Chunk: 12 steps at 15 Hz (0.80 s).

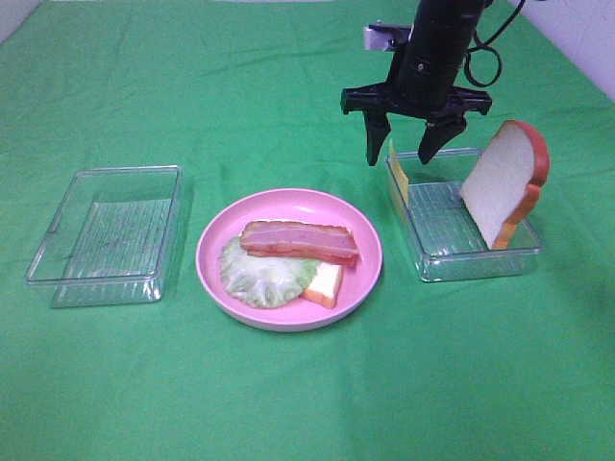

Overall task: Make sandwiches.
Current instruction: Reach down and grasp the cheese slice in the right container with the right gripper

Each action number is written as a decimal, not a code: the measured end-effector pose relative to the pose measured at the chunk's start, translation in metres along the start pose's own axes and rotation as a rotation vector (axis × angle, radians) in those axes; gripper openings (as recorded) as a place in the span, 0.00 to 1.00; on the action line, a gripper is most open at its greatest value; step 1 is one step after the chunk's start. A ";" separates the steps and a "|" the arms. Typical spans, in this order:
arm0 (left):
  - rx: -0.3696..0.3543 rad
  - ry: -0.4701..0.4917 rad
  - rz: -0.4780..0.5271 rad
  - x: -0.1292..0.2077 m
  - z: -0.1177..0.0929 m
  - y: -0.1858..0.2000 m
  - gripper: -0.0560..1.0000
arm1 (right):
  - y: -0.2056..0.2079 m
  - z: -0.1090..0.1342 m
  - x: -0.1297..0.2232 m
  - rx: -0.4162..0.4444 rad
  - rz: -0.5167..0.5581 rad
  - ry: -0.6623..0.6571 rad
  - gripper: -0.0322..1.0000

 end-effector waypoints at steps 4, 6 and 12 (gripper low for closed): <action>0.000 0.000 0.000 0.000 0.000 0.000 0.76 | -0.016 -0.002 0.002 0.004 0.032 -0.009 0.61; 0.000 0.000 0.000 0.000 0.000 0.000 0.76 | -0.017 -0.002 0.002 0.005 0.035 -0.009 0.53; 0.000 0.000 0.000 0.000 0.000 0.000 0.76 | -0.017 -0.006 0.002 0.030 0.032 0.001 0.09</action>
Point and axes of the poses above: a point on each arm's last joint axis where the gripper is mounted, y pointing back along that axis away from the gripper, z along the wrist's bending axis when the last joint is at zero, x = y × z, the point moved 6 cm from there along -y, pointing out along that axis toward the gripper, and after that the axes turned 14 degrees about -y, right-handed, at the moved point
